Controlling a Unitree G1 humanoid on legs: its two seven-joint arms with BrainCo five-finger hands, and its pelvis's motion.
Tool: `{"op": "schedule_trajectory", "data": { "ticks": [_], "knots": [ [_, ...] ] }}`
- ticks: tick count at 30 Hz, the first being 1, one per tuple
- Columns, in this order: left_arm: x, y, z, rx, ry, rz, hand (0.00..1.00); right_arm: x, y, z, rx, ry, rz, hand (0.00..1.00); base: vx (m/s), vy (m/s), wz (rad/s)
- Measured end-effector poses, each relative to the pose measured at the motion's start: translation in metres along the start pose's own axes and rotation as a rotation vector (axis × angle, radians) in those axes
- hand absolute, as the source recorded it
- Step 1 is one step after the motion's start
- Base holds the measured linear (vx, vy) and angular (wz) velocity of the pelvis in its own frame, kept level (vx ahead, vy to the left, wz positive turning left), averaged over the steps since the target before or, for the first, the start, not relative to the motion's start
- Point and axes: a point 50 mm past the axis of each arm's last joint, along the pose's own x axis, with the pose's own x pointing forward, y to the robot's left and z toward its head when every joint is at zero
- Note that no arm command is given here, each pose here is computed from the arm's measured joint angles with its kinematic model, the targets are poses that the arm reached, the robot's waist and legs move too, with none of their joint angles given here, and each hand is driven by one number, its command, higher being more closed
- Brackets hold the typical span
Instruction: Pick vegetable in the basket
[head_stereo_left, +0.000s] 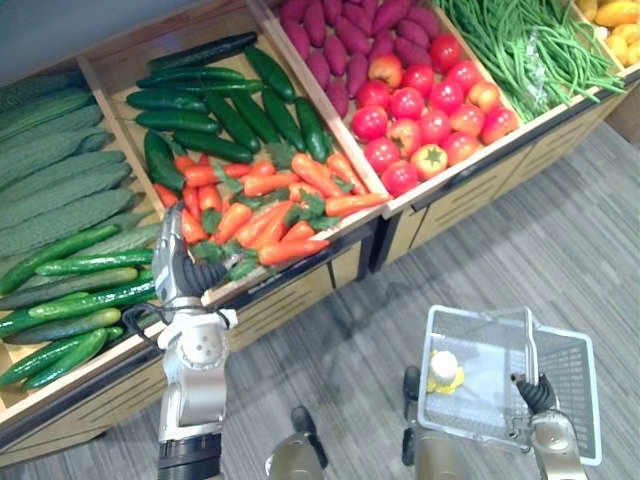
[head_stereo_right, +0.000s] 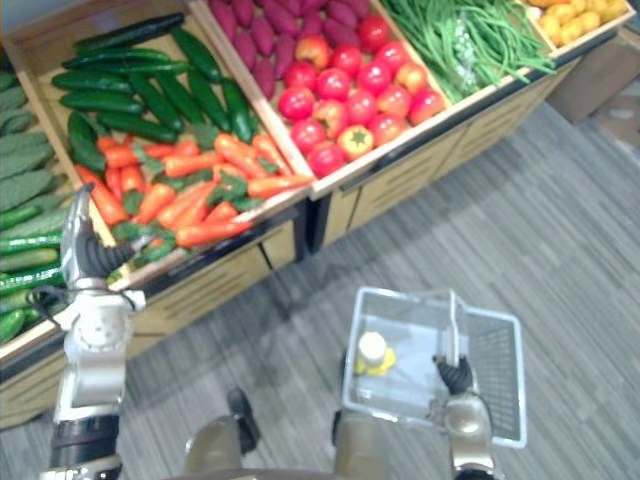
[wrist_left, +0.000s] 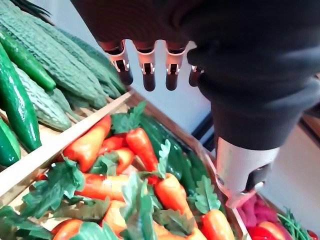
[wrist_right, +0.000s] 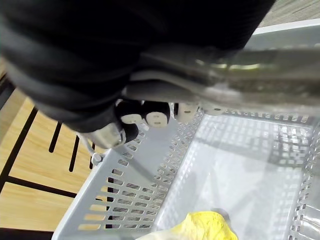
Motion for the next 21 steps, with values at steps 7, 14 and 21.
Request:
{"op": "schedule_trajectory", "data": {
  "ticks": [7, 14, 21],
  "knots": [
    [0.011, 0.012, 0.001, -0.012, 0.019, 0.093, 0.0, 0.0, 0.0, 0.0, 0.0, 0.0, -0.001, 1.0, -0.01, -0.011, 0.0],
    [0.017, 0.014, 0.0, -0.016, 0.043, 0.116, 0.0, 0.0, 0.0, 0.0, 0.0, -0.001, -0.001, 1.0, 0.0, 0.0, 0.0],
    [0.019, 0.015, 0.002, -0.014, 0.031, 0.12, 0.0, 0.0, 0.0, 0.0, 0.0, 0.0, -0.001, 1.0, 0.0, 0.0, 0.0]
  ]
}}
